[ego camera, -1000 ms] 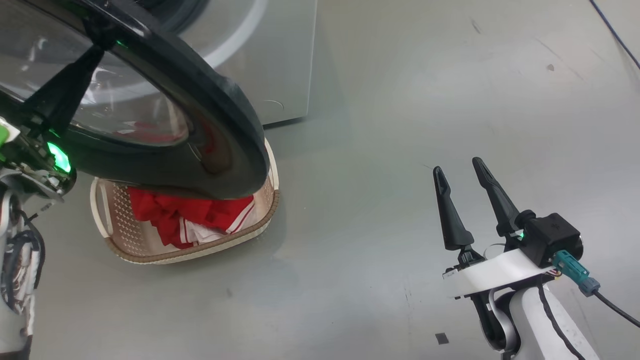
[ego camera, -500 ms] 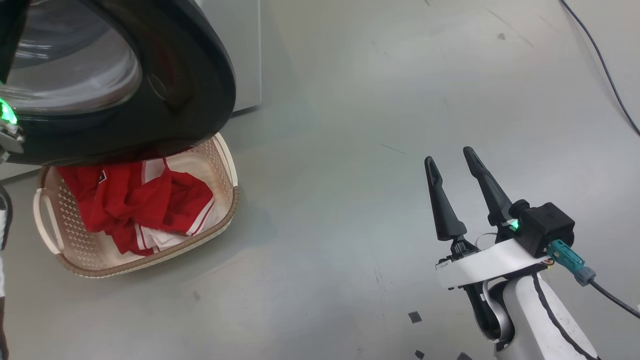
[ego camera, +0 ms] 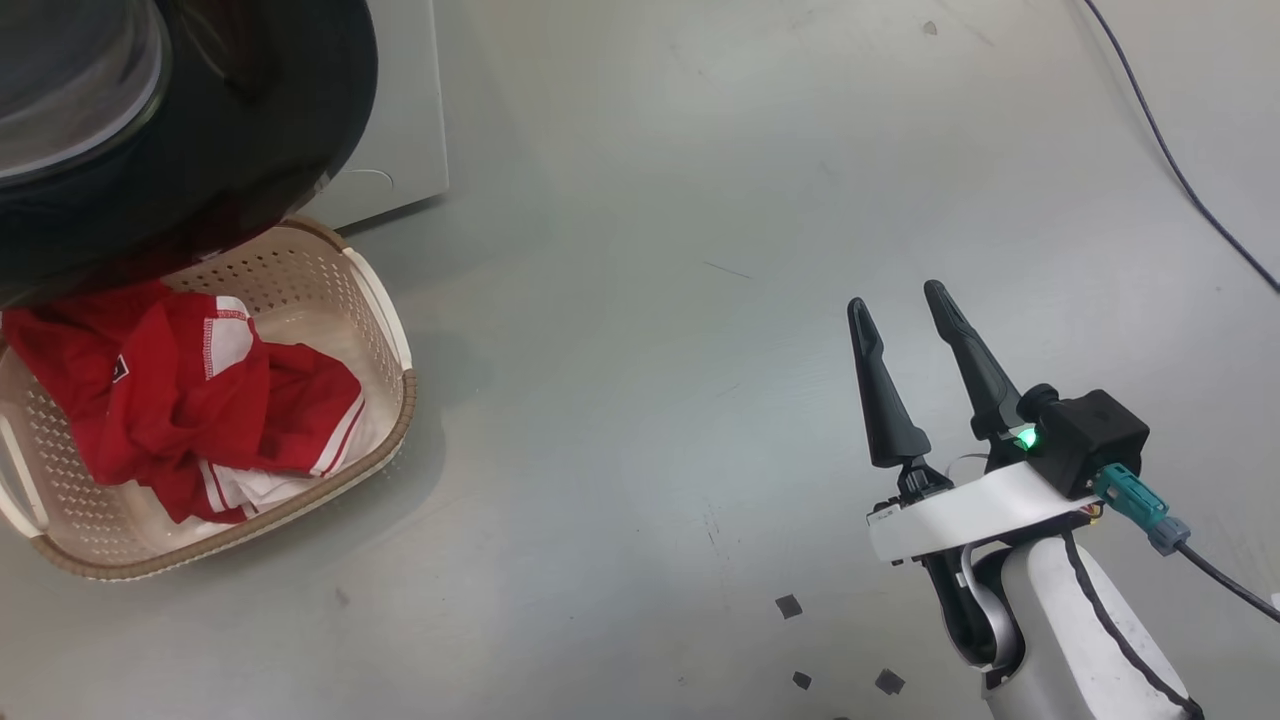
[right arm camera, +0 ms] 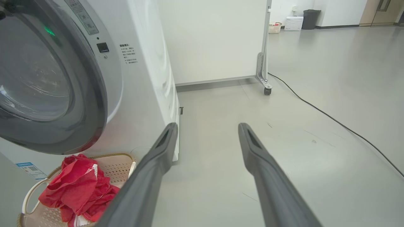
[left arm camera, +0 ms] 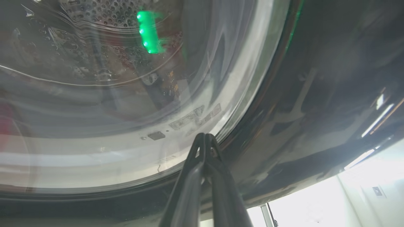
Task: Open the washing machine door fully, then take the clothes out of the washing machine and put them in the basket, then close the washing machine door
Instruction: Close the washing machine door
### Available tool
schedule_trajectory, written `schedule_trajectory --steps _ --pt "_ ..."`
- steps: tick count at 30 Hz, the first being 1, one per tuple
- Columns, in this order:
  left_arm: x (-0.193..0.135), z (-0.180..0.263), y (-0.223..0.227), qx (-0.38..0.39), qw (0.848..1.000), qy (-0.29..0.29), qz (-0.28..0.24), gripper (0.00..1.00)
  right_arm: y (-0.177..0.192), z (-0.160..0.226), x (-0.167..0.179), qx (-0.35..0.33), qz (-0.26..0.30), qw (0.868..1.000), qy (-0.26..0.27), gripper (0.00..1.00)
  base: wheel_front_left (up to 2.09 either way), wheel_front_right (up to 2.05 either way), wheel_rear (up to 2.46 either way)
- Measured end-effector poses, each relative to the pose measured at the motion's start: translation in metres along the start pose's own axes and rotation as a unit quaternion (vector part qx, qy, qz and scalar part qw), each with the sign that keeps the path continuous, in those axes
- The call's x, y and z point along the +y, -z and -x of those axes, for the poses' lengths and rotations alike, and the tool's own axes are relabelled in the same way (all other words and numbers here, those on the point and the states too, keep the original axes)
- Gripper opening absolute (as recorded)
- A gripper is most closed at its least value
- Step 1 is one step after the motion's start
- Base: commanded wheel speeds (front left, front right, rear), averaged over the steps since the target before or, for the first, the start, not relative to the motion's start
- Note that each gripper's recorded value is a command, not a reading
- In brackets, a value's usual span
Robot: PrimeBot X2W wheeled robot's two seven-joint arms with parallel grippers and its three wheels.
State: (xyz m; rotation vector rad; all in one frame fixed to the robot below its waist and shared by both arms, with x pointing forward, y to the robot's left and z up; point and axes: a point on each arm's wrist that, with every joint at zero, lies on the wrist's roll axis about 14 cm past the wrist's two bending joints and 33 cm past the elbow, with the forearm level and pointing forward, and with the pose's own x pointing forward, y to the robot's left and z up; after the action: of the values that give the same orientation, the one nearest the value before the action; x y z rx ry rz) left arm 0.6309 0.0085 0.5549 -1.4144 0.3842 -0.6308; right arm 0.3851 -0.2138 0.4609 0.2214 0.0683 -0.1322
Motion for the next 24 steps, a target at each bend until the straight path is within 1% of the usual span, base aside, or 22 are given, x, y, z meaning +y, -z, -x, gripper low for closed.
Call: schedule_trajectory --steps 3,10,13,15,18,24 --pt "0.002 -0.003 0.001 0.001 1.000 -0.005 -0.005 0.00 0.000 0.000 -0.002 0.000 0.000 1.000 0.003 1.00 0.00 0.00 0.00" --pt "0.013 -0.001 0.010 0.007 1.000 -0.017 0.005 0.00 -0.003 -0.005 -0.005 -0.006 -0.001 1.000 0.009 1.00 0.00 0.00 0.00" --pt "0.010 0.003 0.006 0.000 1.000 -0.008 0.007 0.00 -0.004 -0.009 -0.001 -0.009 -0.003 1.000 0.003 1.00 0.00 0.00 0.00" --pt "0.011 0.008 0.001 -0.006 1.000 -0.008 0.010 0.00 -0.004 -0.010 0.002 -0.010 -0.005 1.000 -0.001 1.00 0.00 0.00 0.00" --pt "0.012 0.016 -0.004 -0.016 0.999 -0.004 0.029 0.00 -0.003 -0.013 0.006 -0.011 -0.007 1.000 -0.008 1.00 0.00 0.00 0.00" --pt "0.029 0.042 -0.011 -0.039 0.998 -0.024 0.047 0.00 -0.003 -0.016 0.016 -0.012 -0.007 1.000 -0.023 1.00 0.00 0.00 0.00"
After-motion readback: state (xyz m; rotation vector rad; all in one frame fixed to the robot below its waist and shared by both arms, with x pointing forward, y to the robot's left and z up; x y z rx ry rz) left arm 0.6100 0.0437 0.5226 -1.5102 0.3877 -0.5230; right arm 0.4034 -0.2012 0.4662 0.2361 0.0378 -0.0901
